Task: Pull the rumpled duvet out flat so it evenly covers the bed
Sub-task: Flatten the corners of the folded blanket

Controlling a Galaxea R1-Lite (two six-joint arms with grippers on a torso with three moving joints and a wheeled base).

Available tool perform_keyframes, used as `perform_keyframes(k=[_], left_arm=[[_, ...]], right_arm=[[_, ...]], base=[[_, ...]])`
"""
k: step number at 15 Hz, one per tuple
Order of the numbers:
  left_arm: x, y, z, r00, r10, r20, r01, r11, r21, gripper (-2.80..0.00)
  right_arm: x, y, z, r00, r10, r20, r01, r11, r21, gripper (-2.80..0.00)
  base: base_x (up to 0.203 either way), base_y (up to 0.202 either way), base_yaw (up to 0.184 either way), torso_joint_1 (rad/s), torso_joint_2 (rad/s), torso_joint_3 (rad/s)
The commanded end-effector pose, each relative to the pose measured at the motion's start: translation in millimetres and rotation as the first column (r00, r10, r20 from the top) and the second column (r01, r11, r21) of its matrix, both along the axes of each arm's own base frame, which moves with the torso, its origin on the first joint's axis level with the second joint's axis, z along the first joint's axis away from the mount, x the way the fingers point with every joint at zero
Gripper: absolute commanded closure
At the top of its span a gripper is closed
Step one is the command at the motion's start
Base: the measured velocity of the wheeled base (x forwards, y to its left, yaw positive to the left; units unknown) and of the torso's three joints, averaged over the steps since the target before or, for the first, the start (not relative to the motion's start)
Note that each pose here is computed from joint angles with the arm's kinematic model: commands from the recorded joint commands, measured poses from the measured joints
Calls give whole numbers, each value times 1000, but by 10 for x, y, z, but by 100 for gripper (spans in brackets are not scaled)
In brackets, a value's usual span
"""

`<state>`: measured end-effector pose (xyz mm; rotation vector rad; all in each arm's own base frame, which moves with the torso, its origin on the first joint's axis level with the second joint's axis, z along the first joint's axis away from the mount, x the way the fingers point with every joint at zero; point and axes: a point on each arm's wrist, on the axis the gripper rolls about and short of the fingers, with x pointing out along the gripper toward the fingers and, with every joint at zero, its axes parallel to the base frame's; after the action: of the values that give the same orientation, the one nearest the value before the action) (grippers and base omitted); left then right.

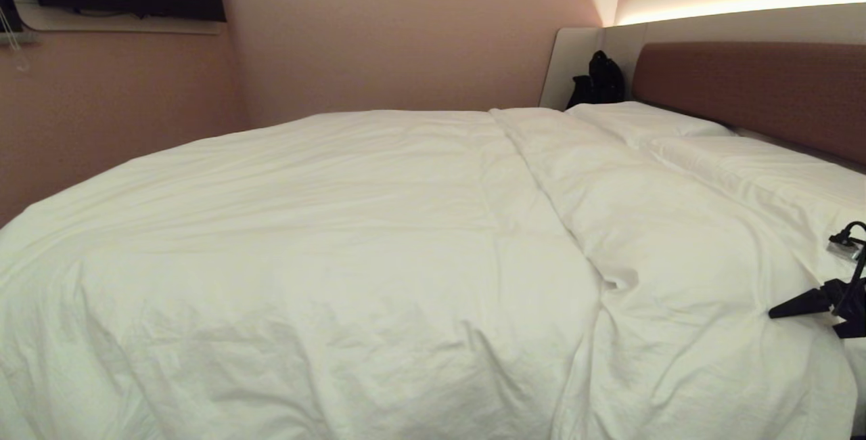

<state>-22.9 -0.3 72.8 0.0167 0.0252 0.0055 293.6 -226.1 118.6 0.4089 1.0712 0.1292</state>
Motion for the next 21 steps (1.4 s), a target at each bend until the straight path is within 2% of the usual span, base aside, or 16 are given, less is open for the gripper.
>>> perform_keyframes(k=[1,4,5,15,18,21], left_arm=[[1,0,0,1000,0,-1,0,1000,0,0],[1,0,0,1000,2,-1,-2,1000,0,0],[1,0,0,1000,0,-1,0,1000,0,0],[1,0,0,1000,0,-1,0,1000,0,0],[1,0,0,1000,0,-1,0,1000,0,0],[1,0,0,1000,0,-1,0,1000,0,0]], right_arm=[[69,-22,-138,997,-24,-69,23,1000,-15,-280],[167,6,-223,995,-21,-95,20,1000,-13,-280],[172,13,-223,995,-23,-97,22,1000,-13,0],[131,74,-53,996,-47,-79,46,999,-21,0],[65,122,150,995,-84,-53,82,996,-36,0],[-90,171,367,988,-138,-70,131,986,-101,0]], base=[[0,0,0,0,0,0],[0,0,0,0,0,0],[0,0,0,0,0,0],[0,0,0,0,0,0],[0,0,0,0,0,0],[0,0,0,0,0,0]])
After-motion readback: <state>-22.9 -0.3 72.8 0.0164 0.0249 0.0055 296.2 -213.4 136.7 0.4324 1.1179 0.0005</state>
